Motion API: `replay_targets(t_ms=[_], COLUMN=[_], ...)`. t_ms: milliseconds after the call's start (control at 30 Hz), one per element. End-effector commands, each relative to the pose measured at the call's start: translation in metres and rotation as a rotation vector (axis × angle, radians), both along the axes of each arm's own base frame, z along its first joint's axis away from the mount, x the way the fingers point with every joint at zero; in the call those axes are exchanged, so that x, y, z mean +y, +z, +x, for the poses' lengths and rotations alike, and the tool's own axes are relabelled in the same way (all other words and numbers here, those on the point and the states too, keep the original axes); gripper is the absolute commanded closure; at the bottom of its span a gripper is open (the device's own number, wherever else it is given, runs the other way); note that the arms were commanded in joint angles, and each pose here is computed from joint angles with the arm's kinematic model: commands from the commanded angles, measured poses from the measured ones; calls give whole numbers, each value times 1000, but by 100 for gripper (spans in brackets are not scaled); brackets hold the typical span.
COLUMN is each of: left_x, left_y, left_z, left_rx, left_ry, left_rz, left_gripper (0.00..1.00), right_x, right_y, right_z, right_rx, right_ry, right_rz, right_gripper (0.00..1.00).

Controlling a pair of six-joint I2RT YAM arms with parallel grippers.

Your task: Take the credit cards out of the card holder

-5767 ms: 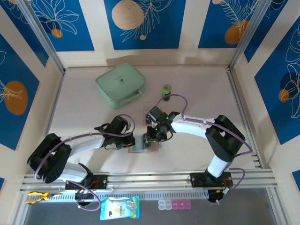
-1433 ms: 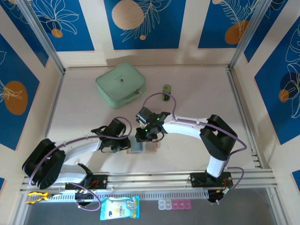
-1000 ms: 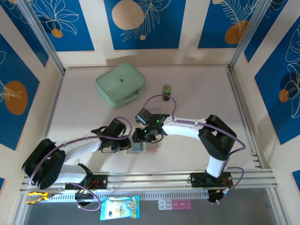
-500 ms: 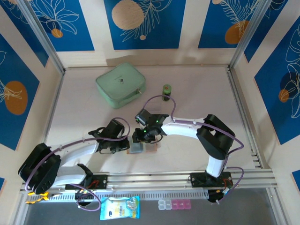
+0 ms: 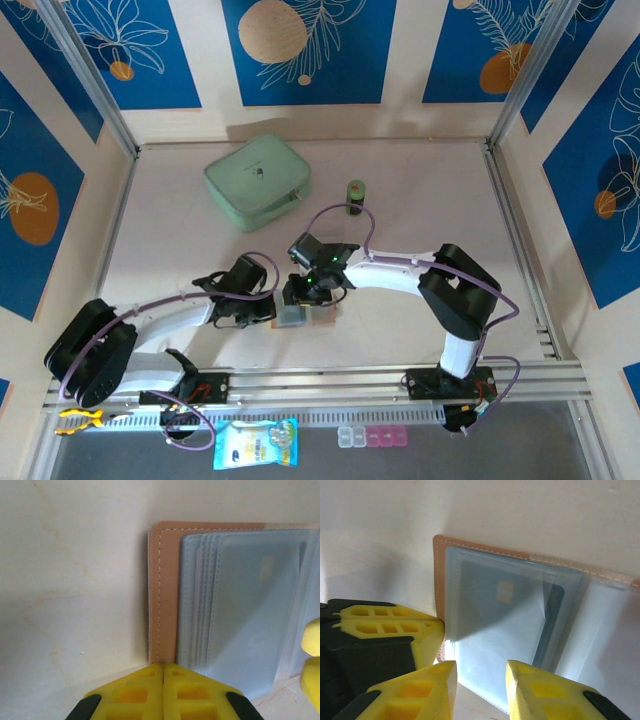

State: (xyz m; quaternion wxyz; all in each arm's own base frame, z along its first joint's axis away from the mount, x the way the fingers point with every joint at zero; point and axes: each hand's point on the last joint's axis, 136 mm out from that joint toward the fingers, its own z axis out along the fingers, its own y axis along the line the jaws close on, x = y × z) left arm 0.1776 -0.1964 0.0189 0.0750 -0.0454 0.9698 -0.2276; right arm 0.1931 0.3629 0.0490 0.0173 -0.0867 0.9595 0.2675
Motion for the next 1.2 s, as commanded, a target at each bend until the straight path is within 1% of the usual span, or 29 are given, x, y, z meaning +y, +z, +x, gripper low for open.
replay_targets(t_ms=[0, 133, 433, 633, 867, 1167], left_x=[3, 4, 4, 5, 5, 3], left_y=[-8, -9, -10, -12, -12, -3], left_z=[-7, -8, -8, -9, -9, -4], left_rx=[22, 26, 29, 34, 34, 11], left_ry=[-26, -24, -24, -23, -22, -17], left_rz=[21, 21, 23, 31, 30, 18], left_gripper=[93, 93, 93, 93, 93, 92], right_x=[-3, -2, -8, -21, -32, -34], right_y=[-10, -14, -26, -21, -19, -21], right_z=[-5, -6, -6, -3, -1, -3], right_rx=[42, 53, 74, 42, 40, 52], right_ry=[-9, -10, -23, -57, -68, -65], right_rz=[-16, -15, -39, -63, -69, -50], right_gripper=[69, 71, 71, 71, 71, 71])
